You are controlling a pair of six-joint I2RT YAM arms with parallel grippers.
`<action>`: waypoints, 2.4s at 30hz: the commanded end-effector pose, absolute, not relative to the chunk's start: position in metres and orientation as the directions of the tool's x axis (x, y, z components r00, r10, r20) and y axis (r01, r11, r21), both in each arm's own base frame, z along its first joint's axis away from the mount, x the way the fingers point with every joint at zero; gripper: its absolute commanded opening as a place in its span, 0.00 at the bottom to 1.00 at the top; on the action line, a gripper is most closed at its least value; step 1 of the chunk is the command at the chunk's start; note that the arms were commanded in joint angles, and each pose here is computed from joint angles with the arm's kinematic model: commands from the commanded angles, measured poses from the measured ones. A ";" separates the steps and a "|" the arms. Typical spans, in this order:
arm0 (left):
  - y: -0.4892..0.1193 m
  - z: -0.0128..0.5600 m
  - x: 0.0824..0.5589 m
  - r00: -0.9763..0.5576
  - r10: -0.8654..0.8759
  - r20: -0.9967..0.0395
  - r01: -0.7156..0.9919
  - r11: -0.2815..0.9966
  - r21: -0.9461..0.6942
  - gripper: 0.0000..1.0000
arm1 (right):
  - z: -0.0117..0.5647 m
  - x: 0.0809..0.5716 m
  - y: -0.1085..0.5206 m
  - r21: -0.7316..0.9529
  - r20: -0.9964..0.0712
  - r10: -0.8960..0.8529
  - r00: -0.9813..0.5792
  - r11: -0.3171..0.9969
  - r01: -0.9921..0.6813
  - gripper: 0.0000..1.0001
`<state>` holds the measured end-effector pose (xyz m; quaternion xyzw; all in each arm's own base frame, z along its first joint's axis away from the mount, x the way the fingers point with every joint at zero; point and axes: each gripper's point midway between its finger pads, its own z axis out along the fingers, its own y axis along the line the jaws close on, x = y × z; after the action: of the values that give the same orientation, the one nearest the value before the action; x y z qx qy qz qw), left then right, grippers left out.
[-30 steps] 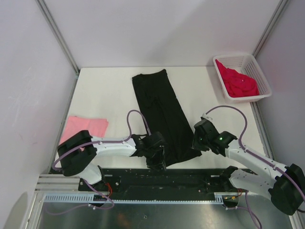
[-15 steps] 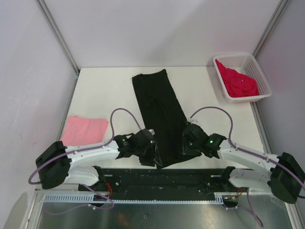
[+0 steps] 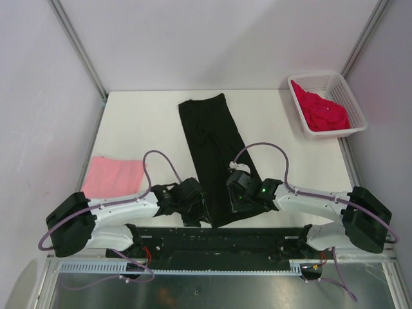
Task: Fold and stack the t-shirts
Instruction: Rotate the tshirt 70 degrees, then grab the bottom of the folded rectangular tshirt with both arms
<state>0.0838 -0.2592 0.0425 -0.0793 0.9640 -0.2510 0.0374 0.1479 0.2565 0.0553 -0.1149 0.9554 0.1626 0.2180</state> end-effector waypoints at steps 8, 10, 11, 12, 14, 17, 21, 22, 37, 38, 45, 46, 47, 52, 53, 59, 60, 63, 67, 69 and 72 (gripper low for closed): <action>-0.262 0.038 0.090 -0.980 -0.194 -0.040 -0.153 0.868 -0.473 0.52 | 0.051 0.150 0.266 0.226 -0.464 -0.185 -0.866 0.921 -0.318 0.36; -0.263 0.038 0.091 -0.981 -0.193 -0.039 -0.152 0.867 -0.474 0.52 | 0.050 0.150 0.264 0.217 -0.463 -0.183 -0.867 0.925 -0.312 0.29; -0.263 0.038 0.090 -0.981 -0.190 -0.037 -0.150 0.868 -0.473 0.52 | 0.051 0.151 0.261 0.211 -0.466 -0.178 -0.867 0.929 -0.304 0.24; -0.263 0.037 0.090 -0.981 -0.189 -0.037 -0.149 0.869 -0.472 0.52 | 0.053 0.151 0.259 0.205 -0.469 -0.171 -0.867 0.933 -0.295 0.20; -0.263 0.036 0.090 -0.982 -0.187 -0.035 -0.149 0.870 -0.470 0.52 | 0.056 0.152 0.252 0.194 -0.472 -0.157 -0.867 0.941 -0.276 0.12; -0.265 0.037 0.090 -0.983 -0.183 -0.033 -0.146 0.869 -0.473 0.52 | 0.059 0.153 0.243 0.181 -0.472 -0.140 -0.871 0.951 -0.251 0.05; -0.268 0.038 0.091 -0.984 -0.176 -0.032 -0.139 0.867 -0.478 0.53 | 0.055 0.151 0.240 0.164 -0.459 -0.143 -0.877 0.956 -0.242 0.01; -0.270 0.038 0.091 -0.985 -0.172 -0.031 -0.136 0.866 -0.480 0.53 | 0.053 0.150 0.241 0.161 -0.454 -0.148 -0.879 0.956 -0.244 0.01; -0.290 0.041 0.088 -0.986 -0.167 -0.003 -0.140 0.839 -0.526 0.56 | 0.054 0.145 0.245 0.190 -0.437 -0.148 -0.887 0.949 -0.251 0.27; -0.293 0.041 0.088 -0.986 -0.166 0.001 -0.141 0.836 -0.530 0.56 | 0.061 0.147 0.242 0.202 -0.447 -0.132 -0.885 0.949 -0.243 0.32; -0.306 0.041 0.086 -0.986 -0.167 0.009 -0.146 0.828 -0.541 0.56 | 0.092 0.169 0.175 0.176 -0.500 0.057 -0.864 0.984 -0.037 0.43; -0.306 0.040 0.086 -0.985 -0.170 0.009 -0.148 0.829 -0.539 0.56 | 0.090 0.172 0.164 0.169 -0.495 0.085 -0.865 0.986 0.000 0.42; -0.307 0.040 0.086 -0.985 -0.170 0.007 -0.147 0.829 -0.539 0.55 | 0.088 0.173 0.154 0.168 -0.486 0.113 -0.867 0.985 0.035 0.41; -0.308 0.037 0.085 -0.983 -0.182 0.010 -0.159 0.832 -0.531 0.54 | 0.083 0.178 0.128 0.202 -0.470 0.247 -0.848 0.965 0.169 0.37; -0.307 0.037 0.085 -0.983 -0.184 0.010 -0.161 0.833 -0.529 0.54 | 0.082 0.179 0.123 0.201 -0.465 0.271 -0.843 0.959 0.198 0.37; -0.305 0.035 0.083 -0.981 -0.191 0.013 -0.170 0.835 -0.524 0.53 | 0.065 0.179 0.108 0.210 -0.428 0.374 -0.823 0.926 0.313 0.38; -0.305 0.035 0.083 -0.981 -0.193 0.013 -0.172 0.835 -0.523 0.53 | 0.062 0.178 0.106 0.211 -0.421 0.386 -0.821 0.922 0.325 0.38; -0.305 0.033 0.082 -0.982 -0.191 0.016 -0.171 0.838 -0.517 0.52 | 0.051 0.173 0.102 0.214 -0.403 0.405 -0.820 0.914 0.346 0.38; -0.306 0.031 0.081 -0.982 -0.189 0.019 -0.172 0.842 -0.512 0.53 | 0.043 0.169 0.098 0.219 -0.391 0.421 -0.819 0.906 0.361 0.39; -0.306 0.031 0.082 -0.982 -0.190 0.018 -0.172 0.841 -0.512 0.53 | 0.041 0.168 0.099 0.231 -0.386 0.426 -0.818 0.903 0.361 0.39; -0.307 0.030 0.082 -0.982 -0.188 0.018 -0.171 0.843 -0.511 0.53 | 0.040 0.168 0.103 0.254 -0.379 0.432 -0.818 0.899 0.357 0.39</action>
<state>0.0744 -0.2945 0.0219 -0.0876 0.9645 -0.2491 0.0029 0.1598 0.0943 0.0354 0.1942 0.9581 0.0560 0.2029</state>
